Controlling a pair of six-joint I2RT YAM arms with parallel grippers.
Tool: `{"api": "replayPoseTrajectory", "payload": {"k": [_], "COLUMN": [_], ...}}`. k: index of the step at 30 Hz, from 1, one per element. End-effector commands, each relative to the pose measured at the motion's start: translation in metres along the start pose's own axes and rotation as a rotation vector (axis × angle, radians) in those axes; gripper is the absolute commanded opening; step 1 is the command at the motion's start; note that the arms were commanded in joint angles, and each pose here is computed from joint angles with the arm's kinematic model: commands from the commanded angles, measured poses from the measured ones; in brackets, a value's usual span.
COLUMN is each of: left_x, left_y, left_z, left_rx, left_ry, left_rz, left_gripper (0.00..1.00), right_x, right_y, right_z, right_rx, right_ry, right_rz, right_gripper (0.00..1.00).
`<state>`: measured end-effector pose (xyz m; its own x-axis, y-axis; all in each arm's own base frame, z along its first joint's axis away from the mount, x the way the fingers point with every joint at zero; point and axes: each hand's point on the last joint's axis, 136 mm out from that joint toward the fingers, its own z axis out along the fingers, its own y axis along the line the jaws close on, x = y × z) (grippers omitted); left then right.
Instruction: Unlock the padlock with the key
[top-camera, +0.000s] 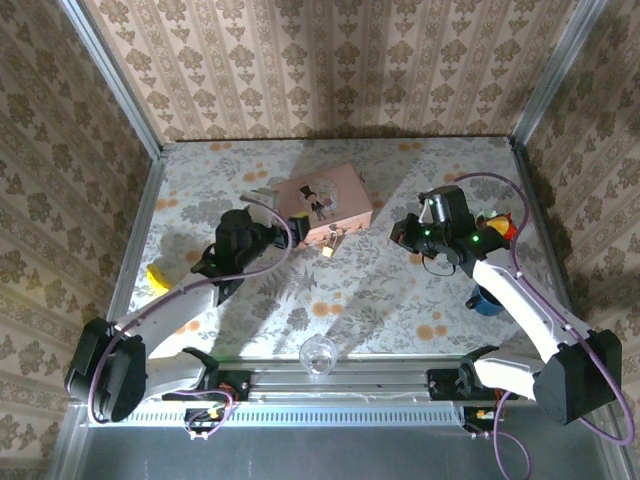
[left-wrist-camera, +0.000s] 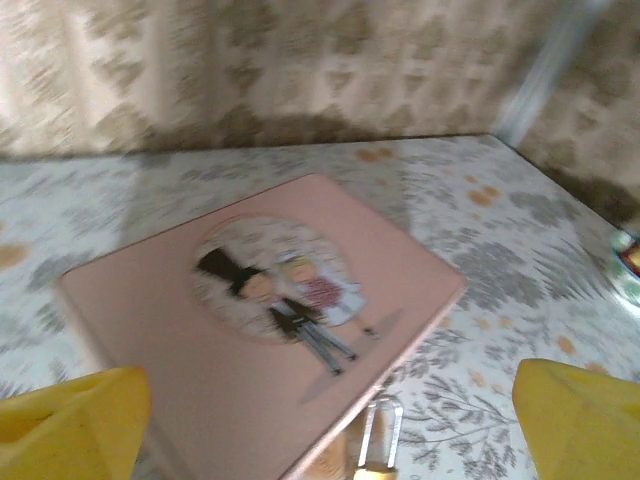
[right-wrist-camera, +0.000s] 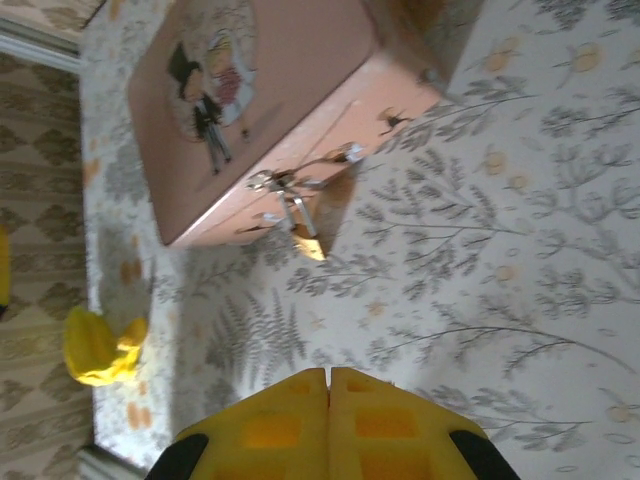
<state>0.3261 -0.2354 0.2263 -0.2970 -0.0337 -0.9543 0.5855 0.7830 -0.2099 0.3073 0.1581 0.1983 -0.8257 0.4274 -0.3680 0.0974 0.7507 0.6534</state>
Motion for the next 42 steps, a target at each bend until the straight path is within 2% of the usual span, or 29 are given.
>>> {"api": "replayPoseTrajectory", "payload": {"k": [1,5,9,14,20,25,28,36,42], "left_x": [-0.013,-0.012,-0.015,-0.016,-0.014,-0.023,-0.027,-0.025,-0.017], "left_y": [-0.047,-0.082,-0.101,-0.121,-0.145,-0.156,-0.161,-0.172,-0.175], "left_z": [0.002,0.006,0.010,0.016,0.028,0.036,0.040,0.043,0.041], "left_rx": [0.177,0.311,0.392,0.491,0.540,0.582,0.605,0.656,0.682], "left_ry": [-0.117,-0.163,-0.218,-0.245,-0.278,-0.327,-0.340,-0.324,-0.297], "left_rz": [0.256,0.367,0.394,0.406,0.478,0.450,0.431,0.432,0.446], "left_gripper": [0.92,0.91,0.90,0.78,0.71,0.68,0.62,0.44,0.41], "right_x": [-0.007,-0.012,-0.014,-0.014,-0.014,-0.010,-0.009,-0.008,-0.009], "right_y": [0.041,0.065,0.085,0.100,0.107,0.109,0.109,0.108,0.108], "right_z": [-0.017,-0.027,-0.033,-0.042,-0.050,-0.050,-0.050,-0.048,-0.047], "right_rx": [-0.145,-0.231,-0.315,-0.363,-0.383,-0.390,-0.390,-0.390,-0.387], "right_ry": [0.005,0.014,0.026,0.030,0.017,0.024,0.026,0.029,0.030], "right_rz": [0.013,0.003,0.013,0.010,0.007,0.007,0.007,0.011,0.007], "right_gripper": [0.00,0.00,0.00,0.00,0.00,0.00,0.00,0.00,0.00]}}
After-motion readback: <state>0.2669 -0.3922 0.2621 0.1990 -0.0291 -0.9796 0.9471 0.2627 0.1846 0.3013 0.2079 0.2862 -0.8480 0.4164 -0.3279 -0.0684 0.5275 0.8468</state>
